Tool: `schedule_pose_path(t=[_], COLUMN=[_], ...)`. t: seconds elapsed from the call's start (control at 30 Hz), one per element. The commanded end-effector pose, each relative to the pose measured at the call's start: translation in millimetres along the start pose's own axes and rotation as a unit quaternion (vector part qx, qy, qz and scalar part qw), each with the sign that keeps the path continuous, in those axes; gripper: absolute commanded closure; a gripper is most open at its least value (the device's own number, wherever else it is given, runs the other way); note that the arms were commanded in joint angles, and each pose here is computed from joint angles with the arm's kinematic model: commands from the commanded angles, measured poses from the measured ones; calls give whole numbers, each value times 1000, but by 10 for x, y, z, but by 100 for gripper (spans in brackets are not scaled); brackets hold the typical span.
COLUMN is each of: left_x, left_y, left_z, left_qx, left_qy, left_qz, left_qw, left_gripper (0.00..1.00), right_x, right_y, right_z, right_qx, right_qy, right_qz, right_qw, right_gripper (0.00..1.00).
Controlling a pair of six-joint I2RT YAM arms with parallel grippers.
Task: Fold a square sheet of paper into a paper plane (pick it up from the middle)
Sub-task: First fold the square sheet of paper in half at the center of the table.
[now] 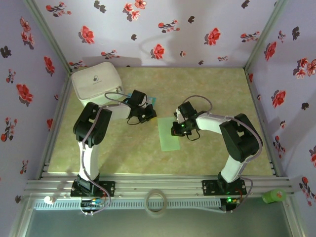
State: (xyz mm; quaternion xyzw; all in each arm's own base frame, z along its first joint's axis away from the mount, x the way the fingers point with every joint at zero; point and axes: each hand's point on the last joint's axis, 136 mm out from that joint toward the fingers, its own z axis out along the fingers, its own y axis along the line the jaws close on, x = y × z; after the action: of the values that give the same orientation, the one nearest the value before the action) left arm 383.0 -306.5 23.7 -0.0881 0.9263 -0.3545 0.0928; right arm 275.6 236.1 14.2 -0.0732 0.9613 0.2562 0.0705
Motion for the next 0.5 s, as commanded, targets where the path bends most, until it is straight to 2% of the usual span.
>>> schedule_pose_path(t=[0.0, 0.2, 0.33, 0.47], left_x=[-131, 307, 670, 855], left_y=[-381, -544, -614, -557], left_z=[-356, -439, -332, -212], left_qx=[20, 33, 57, 59], left_qy=[-27, 2, 34, 53], left_qz=[32, 58, 53, 48], left_qw=[999, 998, 996, 996], left_gripper=[96, 96, 97, 99], right_x=[536, 536, 532, 536], right_y=[-545, -556, -558, -569], right_z=[106, 108, 103, 109], right_qx=[107, 109, 110, 112], right_qy=[82, 81, 80, 81], right_qz=[34, 35, 36, 36], right_qw=[990, 990, 990, 990], right_gripper=[100, 100, 100, 100])
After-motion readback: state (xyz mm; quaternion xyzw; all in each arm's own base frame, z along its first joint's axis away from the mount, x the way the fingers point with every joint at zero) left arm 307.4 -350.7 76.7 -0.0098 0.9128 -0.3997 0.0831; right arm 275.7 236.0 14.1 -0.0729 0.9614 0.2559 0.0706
